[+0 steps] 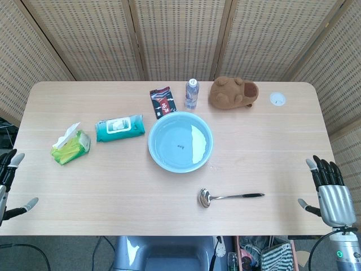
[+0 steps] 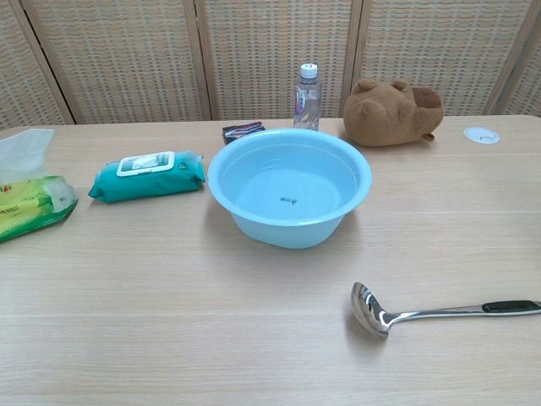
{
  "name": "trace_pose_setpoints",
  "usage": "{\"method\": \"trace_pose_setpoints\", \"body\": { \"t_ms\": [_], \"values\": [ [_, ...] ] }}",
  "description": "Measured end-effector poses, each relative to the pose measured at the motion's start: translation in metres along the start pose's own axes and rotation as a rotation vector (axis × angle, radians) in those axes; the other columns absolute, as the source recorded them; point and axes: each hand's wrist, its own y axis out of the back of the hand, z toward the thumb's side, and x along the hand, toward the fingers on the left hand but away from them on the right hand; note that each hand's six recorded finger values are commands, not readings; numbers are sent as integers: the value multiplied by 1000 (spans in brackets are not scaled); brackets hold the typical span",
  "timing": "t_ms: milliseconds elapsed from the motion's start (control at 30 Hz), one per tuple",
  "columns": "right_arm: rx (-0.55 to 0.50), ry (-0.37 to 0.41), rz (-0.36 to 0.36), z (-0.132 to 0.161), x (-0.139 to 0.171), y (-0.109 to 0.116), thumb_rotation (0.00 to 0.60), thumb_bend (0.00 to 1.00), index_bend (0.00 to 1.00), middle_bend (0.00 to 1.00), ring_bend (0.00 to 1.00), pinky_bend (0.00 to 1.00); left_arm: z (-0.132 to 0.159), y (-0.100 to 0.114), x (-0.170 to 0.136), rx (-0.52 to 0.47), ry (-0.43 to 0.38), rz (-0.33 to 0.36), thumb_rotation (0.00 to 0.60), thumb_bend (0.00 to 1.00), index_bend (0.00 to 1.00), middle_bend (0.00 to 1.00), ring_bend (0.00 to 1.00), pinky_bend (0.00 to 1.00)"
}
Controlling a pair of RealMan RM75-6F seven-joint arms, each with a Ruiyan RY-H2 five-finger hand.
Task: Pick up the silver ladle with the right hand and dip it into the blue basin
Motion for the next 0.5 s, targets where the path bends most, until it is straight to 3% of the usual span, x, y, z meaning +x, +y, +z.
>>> {"method": "trace_pose_setpoints", "body": {
  "t_ms": [200, 233, 267, 333, 400, 500],
  "values": [
    [12, 8, 13, 3, 1, -1, 600, 0, 0, 1, 0, 0, 0, -1, 0, 0, -2, -6, 600, 0, 0, 0, 0, 0],
    [13, 10, 16, 3, 2, -2, 600, 0, 0, 31, 12, 0, 0, -1, 0, 0, -2, -5, 600, 0, 0, 0, 0, 0],
    [14, 12, 21, 4, 2, -3, 600, 0, 0, 142, 92, 21, 0, 0, 1, -1, -1, -4, 600, 0, 0, 0, 0, 0],
    [19, 17, 30, 5, 1, -5, 600, 0, 0, 448, 354, 266, 0, 0, 1, -4, -2, 0, 600, 0, 0, 0, 0, 0],
    [32, 29, 36, 8, -2, -7, 600, 0, 0, 731, 640, 706, 0, 1, 2, -4, -7, 4, 600, 0, 0, 0, 0, 0],
    [52, 83, 63, 20, -12, -16, 600, 0, 0, 876, 787, 940, 2, 0, 8, -7, -31, 13, 600, 0, 0, 0, 0, 0]
  ]
}}
